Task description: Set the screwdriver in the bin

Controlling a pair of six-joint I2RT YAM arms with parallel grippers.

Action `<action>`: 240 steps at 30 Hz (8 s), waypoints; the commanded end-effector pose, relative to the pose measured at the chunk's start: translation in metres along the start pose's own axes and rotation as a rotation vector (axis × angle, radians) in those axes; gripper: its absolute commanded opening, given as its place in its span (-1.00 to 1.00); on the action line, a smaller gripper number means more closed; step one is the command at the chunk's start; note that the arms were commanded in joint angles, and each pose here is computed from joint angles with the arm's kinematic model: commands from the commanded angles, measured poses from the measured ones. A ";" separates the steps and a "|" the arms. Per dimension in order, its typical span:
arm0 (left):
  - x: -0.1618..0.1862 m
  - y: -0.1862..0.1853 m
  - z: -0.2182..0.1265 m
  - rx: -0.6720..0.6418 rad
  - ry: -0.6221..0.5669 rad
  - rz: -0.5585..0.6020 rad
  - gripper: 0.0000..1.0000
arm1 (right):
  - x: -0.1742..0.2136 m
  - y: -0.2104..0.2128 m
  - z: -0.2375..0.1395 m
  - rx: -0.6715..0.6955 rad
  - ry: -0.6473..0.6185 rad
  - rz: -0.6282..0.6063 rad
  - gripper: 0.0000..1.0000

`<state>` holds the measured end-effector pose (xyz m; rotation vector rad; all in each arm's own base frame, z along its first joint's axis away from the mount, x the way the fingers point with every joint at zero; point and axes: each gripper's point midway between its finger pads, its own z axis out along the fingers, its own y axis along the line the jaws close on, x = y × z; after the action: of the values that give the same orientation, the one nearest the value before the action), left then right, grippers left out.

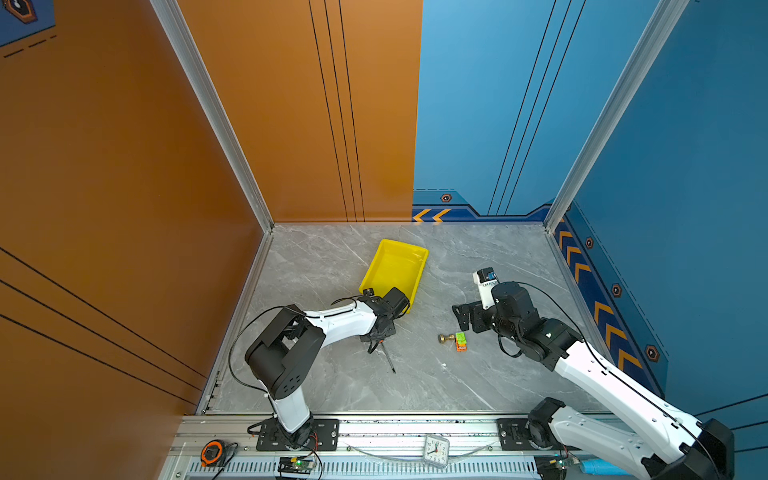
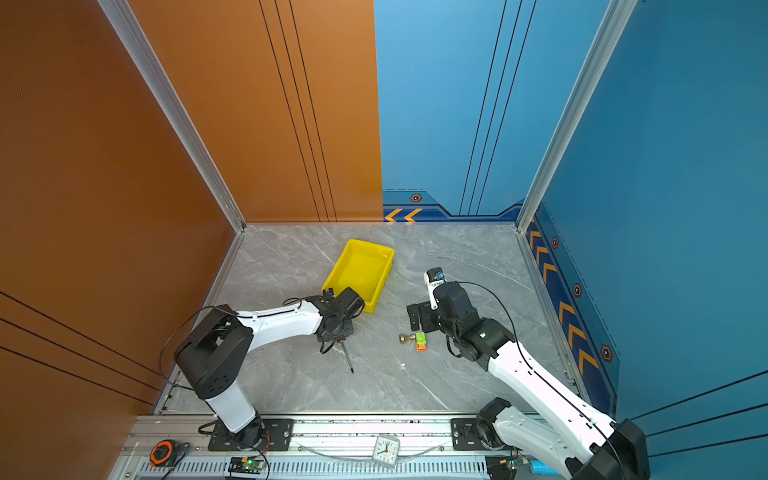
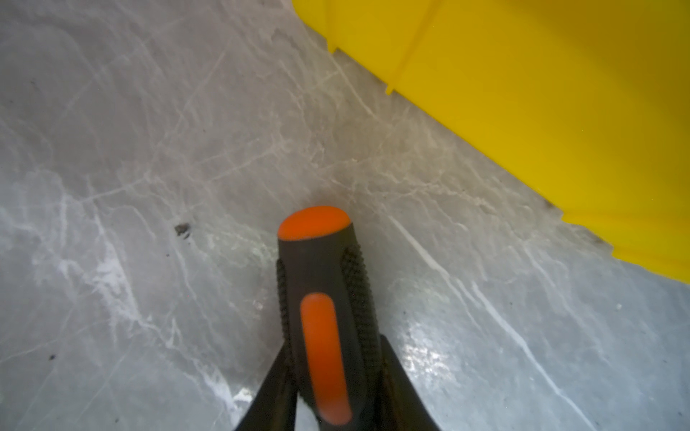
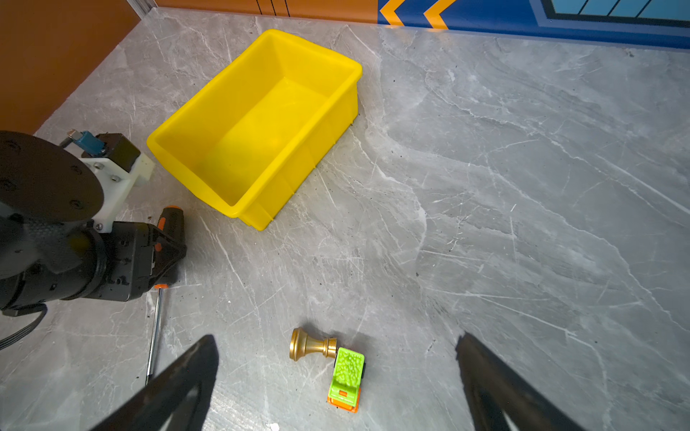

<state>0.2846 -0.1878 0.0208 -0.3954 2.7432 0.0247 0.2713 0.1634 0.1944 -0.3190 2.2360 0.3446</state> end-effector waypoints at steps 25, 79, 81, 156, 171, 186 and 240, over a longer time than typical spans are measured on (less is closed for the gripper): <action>-0.075 0.000 -0.124 0.189 -0.165 0.197 -1.00 | -0.036 0.006 0.026 -0.038 -0.020 0.074 1.00; -0.200 -0.135 0.026 0.287 -0.163 0.686 -1.00 | -0.067 0.012 0.078 0.042 0.100 0.132 1.00; -0.199 -0.135 0.033 0.284 -0.152 0.686 -1.00 | -0.068 0.012 0.077 0.042 0.096 0.130 1.00; -0.107 -0.029 -0.140 0.163 -0.373 0.608 0.96 | -0.036 -0.072 -0.029 0.160 -0.106 0.275 1.00; -0.110 0.128 -0.120 0.021 -0.645 0.142 0.96 | 0.000 -0.139 -0.041 0.451 -0.106 0.361 1.00; -0.108 0.188 -0.103 -0.111 -0.846 0.147 0.96 | 0.027 -0.183 -0.044 0.582 -0.491 0.201 1.00; -0.178 0.174 -0.015 -0.054 -0.887 0.136 0.96 | 0.027 -0.238 0.072 0.623 -0.399 0.174 1.00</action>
<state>0.3831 0.0255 0.0828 -0.1527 1.9214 0.2451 0.3856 -0.0339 0.1006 0.2388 1.8464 -0.1784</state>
